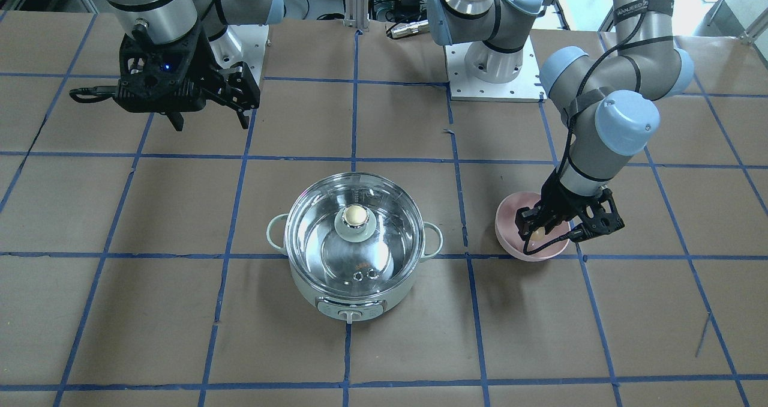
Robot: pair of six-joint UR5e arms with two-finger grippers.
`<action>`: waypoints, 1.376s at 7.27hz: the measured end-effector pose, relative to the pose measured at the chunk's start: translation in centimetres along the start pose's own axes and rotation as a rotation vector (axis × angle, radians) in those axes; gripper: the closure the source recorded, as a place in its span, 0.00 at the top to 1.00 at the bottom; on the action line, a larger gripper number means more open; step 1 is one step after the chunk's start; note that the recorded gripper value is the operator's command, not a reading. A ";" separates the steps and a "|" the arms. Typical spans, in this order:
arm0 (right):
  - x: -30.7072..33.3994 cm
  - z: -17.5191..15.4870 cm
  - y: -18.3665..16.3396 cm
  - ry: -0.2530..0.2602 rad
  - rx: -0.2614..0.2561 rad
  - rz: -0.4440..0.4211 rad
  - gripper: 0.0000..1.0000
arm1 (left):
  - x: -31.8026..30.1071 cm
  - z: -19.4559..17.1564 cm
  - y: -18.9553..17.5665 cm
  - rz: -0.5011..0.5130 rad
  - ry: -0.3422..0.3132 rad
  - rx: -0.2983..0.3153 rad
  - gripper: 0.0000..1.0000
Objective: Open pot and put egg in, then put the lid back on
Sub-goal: 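Lift the egg out of the pink bowl with the left gripper, then reach the right gripper to the glass lid knob and grasp it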
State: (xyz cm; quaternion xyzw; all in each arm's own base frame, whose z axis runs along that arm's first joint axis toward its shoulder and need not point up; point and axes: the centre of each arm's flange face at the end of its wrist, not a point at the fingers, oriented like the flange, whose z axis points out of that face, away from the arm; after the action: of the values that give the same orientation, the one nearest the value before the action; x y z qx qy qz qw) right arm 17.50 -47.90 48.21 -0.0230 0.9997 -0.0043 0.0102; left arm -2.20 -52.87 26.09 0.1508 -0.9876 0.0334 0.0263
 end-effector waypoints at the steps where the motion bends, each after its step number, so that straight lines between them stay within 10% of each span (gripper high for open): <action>1: 0.0 0.0 0.0 0.000 0.000 0.000 0.99 | 0.7 -1.6 -0.3 0.010 0.002 -0.004 0.15; 10: -1.8 0.0 -0.3 -0.005 0.016 0.000 0.92 | 7.0 -8.8 -0.5 0.079 0.092 -0.017 0.15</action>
State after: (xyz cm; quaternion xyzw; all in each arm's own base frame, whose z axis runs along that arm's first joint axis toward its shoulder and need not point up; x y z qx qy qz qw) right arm 19.32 -48.08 48.26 -0.0227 0.9996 -0.0121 0.0127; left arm -8.34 -54.76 35.28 0.1098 -0.9908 0.0329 0.0717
